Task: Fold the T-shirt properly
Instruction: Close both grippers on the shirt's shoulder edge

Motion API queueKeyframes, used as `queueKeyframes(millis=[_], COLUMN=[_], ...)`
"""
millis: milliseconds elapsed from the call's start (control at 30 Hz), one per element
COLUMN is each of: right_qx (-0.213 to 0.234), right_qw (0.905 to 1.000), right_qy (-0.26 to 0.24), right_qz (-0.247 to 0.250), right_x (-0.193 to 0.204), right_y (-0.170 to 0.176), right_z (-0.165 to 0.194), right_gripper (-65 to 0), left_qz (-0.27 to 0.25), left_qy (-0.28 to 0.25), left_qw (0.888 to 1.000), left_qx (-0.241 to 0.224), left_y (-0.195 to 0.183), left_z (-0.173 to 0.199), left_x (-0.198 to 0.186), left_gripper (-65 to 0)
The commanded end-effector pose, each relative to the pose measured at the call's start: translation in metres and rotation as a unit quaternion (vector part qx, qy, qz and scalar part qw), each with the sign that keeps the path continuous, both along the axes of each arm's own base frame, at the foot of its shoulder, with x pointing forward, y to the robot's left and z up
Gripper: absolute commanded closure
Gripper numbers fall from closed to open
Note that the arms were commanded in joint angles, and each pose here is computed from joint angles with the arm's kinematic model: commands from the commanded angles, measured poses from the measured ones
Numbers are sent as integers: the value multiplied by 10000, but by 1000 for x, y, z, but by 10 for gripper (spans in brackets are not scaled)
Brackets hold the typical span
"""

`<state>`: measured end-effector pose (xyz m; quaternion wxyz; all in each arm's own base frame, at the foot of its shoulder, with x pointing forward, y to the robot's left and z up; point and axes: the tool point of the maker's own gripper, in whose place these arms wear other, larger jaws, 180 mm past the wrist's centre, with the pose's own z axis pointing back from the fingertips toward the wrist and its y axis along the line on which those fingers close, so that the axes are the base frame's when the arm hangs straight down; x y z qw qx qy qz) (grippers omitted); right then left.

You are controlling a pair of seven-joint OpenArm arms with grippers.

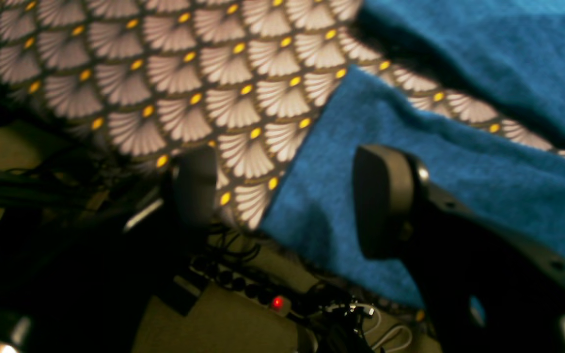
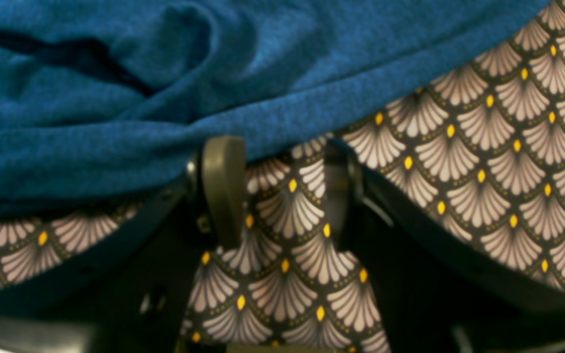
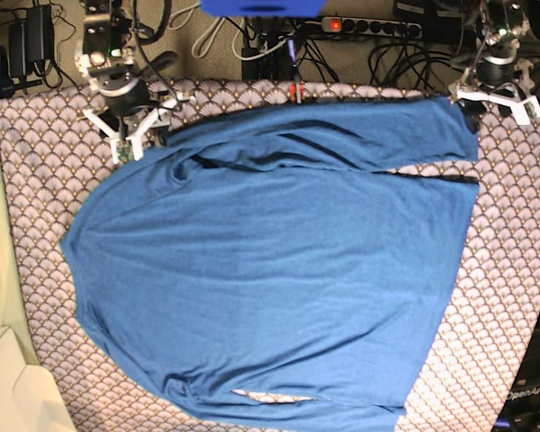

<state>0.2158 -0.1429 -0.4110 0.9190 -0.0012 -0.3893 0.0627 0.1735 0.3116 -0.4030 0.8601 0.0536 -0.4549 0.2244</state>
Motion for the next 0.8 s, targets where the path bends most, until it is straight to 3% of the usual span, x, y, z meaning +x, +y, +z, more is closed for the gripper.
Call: queueKeyframes(millis=[0,167,467,767], right_qx=[-20,1,-3,-17], right_qw=[9998,9998,9998,9998], right_qy=[-184,-184,-191,-192], right_qz=[3,9,20,10], right_x=[5,5,6,6], right_y=[-2,0,0,-1], right_z=[9,9,9,9], right_gripper=[-274,-274,-274,-274], left_qz=[-36,16,-356,-294], left_qy=[-109,-11,153,323], left_qw=[9999,10000,9991,9989], left_qx=[126,81,-157,-196], left_y=[5,6,-26,-24], left_z=[8,0,-16,-27], left_x=[4,0,2,-8], left_gripper=[-423,-423,-422,-421])
